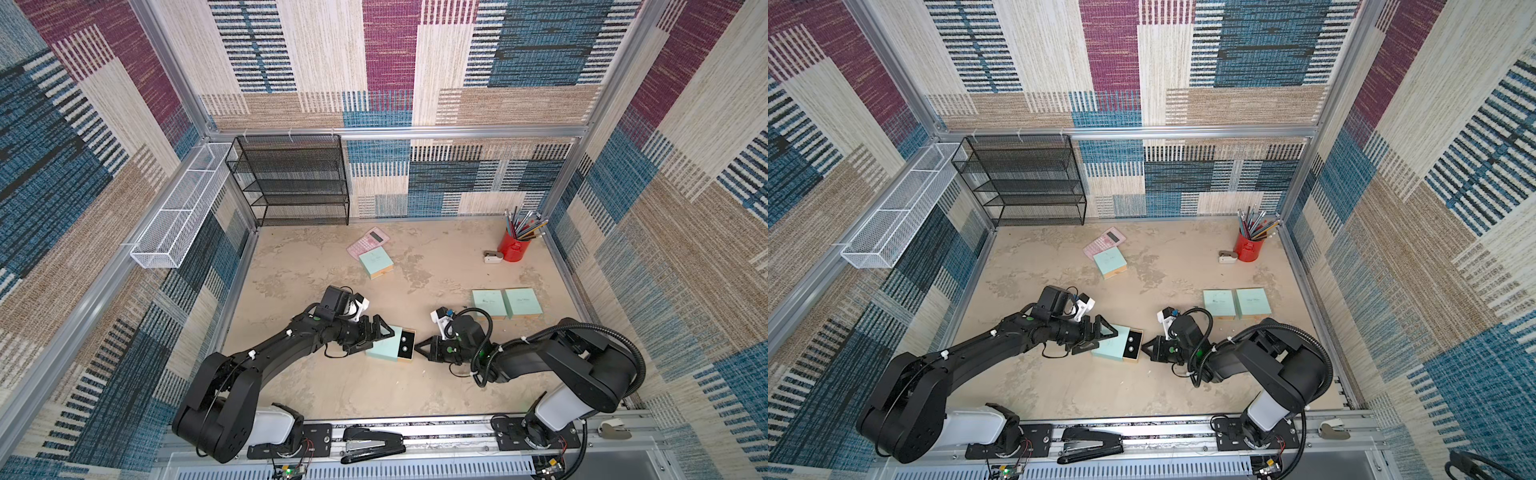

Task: Take out the earrings from the drawer-style jewelry box
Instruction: Open the drawer in the jewelry box.

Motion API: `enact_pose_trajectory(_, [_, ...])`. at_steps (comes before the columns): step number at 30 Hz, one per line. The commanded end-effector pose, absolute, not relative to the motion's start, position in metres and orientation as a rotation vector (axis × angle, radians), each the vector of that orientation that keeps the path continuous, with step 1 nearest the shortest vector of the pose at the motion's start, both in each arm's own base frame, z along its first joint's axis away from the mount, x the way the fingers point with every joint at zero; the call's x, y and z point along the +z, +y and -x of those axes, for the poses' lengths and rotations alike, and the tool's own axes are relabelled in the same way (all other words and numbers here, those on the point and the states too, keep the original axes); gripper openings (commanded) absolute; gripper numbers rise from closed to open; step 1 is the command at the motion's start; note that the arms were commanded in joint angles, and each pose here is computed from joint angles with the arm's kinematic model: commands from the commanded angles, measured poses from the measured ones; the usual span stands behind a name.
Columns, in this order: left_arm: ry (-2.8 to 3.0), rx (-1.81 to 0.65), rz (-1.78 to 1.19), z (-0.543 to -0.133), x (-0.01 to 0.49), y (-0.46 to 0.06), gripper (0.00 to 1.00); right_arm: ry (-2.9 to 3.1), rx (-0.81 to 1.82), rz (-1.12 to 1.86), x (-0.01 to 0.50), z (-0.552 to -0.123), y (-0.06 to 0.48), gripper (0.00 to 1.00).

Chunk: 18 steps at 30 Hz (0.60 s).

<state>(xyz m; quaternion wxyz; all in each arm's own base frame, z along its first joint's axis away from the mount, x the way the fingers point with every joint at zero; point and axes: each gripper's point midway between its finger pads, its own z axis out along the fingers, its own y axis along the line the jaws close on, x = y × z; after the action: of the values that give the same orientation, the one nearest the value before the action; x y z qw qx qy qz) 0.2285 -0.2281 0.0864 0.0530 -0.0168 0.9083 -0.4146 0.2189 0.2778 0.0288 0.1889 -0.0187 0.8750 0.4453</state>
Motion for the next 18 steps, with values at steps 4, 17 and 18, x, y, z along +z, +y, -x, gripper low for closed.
enact_pose_trajectory(4, [2.779,-1.203,0.045,-0.2284,0.0803,-0.2232,0.95,2.467,1.223,0.012,0.0261,-0.2193,0.2714,0.00])
enact_pose_trajectory(17, [2.775,-1.215,0.045,-0.2286,0.0811,-0.2241,0.95,2.429,1.236,-0.011,0.0346,-0.2176,0.2665,0.00])
enact_pose_trajectory(18, [2.772,-1.213,0.042,-0.2291,0.0816,-0.2244,0.95,2.429,1.241,-0.008,0.0350,-0.2175,0.2672,0.00])
